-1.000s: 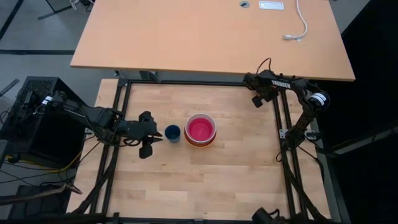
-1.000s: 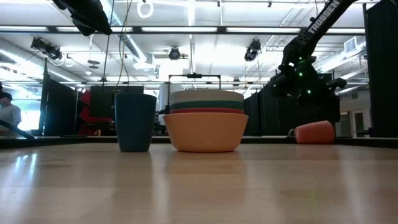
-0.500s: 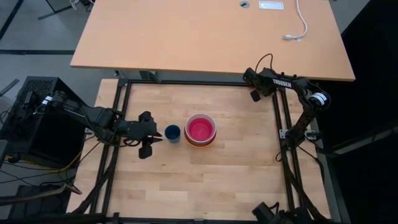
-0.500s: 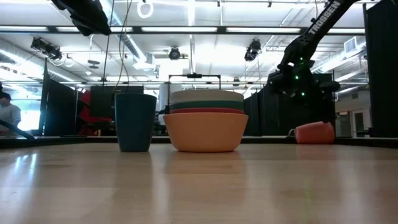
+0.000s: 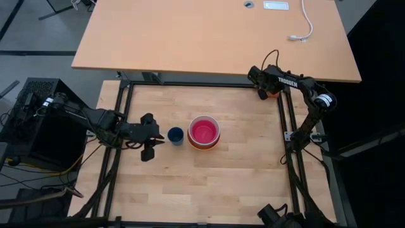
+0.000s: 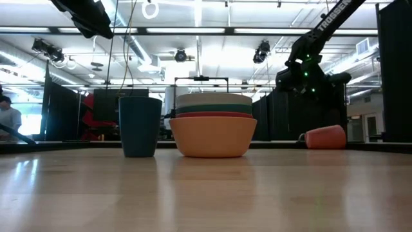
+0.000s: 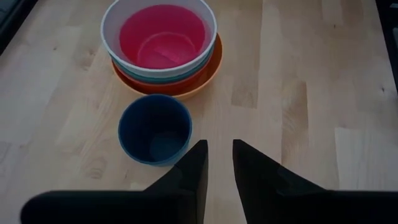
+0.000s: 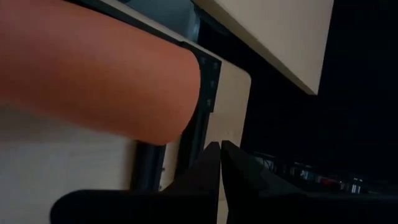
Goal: Nest bowls inside each other
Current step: Put the orange cup to the right side of stacked bowls
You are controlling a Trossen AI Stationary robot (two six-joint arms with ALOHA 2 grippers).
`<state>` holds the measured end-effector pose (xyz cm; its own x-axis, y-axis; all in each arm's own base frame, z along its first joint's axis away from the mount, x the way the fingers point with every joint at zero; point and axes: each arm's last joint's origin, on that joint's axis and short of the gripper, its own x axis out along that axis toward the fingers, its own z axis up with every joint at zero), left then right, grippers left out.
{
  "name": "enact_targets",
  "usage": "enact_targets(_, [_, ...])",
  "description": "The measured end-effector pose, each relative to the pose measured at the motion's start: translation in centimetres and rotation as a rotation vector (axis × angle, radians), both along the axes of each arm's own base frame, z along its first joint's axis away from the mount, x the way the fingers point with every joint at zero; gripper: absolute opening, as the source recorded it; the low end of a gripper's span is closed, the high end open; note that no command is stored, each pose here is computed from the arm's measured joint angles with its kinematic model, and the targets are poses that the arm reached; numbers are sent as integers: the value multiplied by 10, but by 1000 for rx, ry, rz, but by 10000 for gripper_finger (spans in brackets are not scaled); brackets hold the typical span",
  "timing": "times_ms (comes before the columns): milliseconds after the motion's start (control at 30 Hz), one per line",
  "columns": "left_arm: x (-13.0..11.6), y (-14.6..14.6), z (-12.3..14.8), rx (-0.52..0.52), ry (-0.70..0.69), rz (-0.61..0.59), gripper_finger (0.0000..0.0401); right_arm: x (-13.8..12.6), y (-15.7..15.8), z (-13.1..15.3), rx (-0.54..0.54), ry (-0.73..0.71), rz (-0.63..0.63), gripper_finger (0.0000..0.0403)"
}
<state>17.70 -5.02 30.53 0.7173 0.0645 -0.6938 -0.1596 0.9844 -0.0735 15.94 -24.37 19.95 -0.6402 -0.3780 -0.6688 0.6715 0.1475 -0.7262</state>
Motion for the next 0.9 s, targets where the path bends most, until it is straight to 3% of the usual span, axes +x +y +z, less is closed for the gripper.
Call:
enact_targets(667, [-5, -17, 0, -45, -6, -54, 62, 0, -7, -35, 104, 123, -42, 0])
enact_targets(900, [-6, -17, 0, -45, -6, -55, 58, 1, -18, -51, 141, -30, -78, 0])
